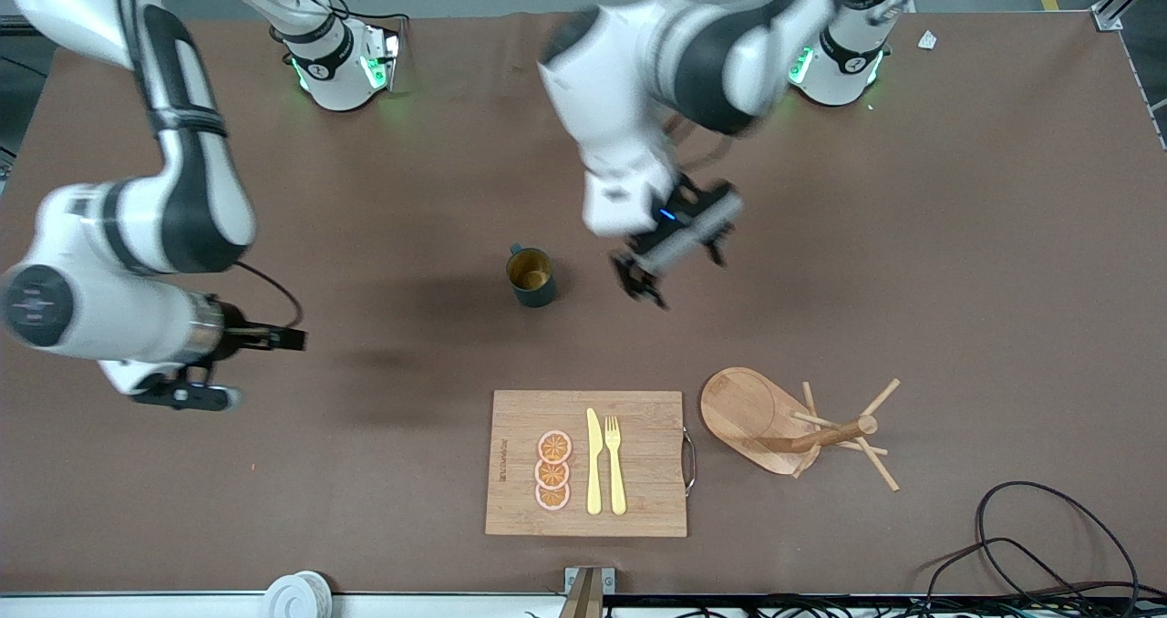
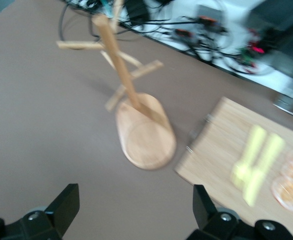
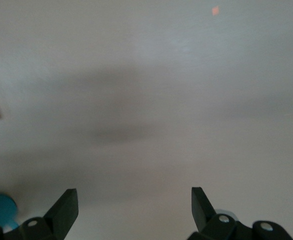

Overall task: Transfer cup from left to right arm and place
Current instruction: 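Grasp the teal mug with the right gripper while the left gripper withdraws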

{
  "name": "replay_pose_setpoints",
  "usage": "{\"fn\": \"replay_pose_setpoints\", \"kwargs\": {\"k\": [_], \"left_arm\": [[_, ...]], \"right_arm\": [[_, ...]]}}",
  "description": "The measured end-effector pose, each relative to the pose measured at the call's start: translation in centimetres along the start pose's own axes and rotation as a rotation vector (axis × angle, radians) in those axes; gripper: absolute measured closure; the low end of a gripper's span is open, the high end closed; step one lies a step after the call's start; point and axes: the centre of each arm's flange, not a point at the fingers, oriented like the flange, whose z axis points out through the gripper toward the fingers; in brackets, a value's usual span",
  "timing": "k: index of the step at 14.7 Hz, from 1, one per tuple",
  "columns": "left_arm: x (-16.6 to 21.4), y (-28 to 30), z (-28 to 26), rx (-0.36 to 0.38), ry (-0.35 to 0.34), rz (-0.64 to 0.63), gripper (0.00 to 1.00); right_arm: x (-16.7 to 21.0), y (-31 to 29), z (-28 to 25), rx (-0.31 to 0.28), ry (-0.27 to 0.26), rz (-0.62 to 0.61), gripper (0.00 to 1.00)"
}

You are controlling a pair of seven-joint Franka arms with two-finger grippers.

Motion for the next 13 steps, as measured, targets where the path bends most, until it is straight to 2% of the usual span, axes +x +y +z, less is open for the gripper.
{"fn": "replay_pose_setpoints", "kwargs": {"k": [3,6,8,10,13], "left_arm": [[10.3,-4.6,6.7,0.029,-0.090,-0.021,0.00],[17.6,-10.0,9.7,-0.005,-0.224,0.000,0.00],[21.8,-14.0,8.3,-0.085,-0.292,0.009,0.00],[24.8,-17.5,5.5,-0.160,-0.298,0.046,0.00],[27.0,-21.8,1.4,-0.233,-0.305,0.129,0.00]], "right_arm": [[-3.3,-8.8,2.7,0.013,0.005,0.157,0.00],[-7.3,-17.4,3.5,0.085,-0.012,0.352,0.00],[-9.7,-22.5,4.9,0.127,0.000,0.450,0.00],[-13.1,-27.2,7.6,0.111,-0.011,0.486,0.00],[-16.6,-31.0,11.1,0.087,-0.014,0.477,0.00]]}}
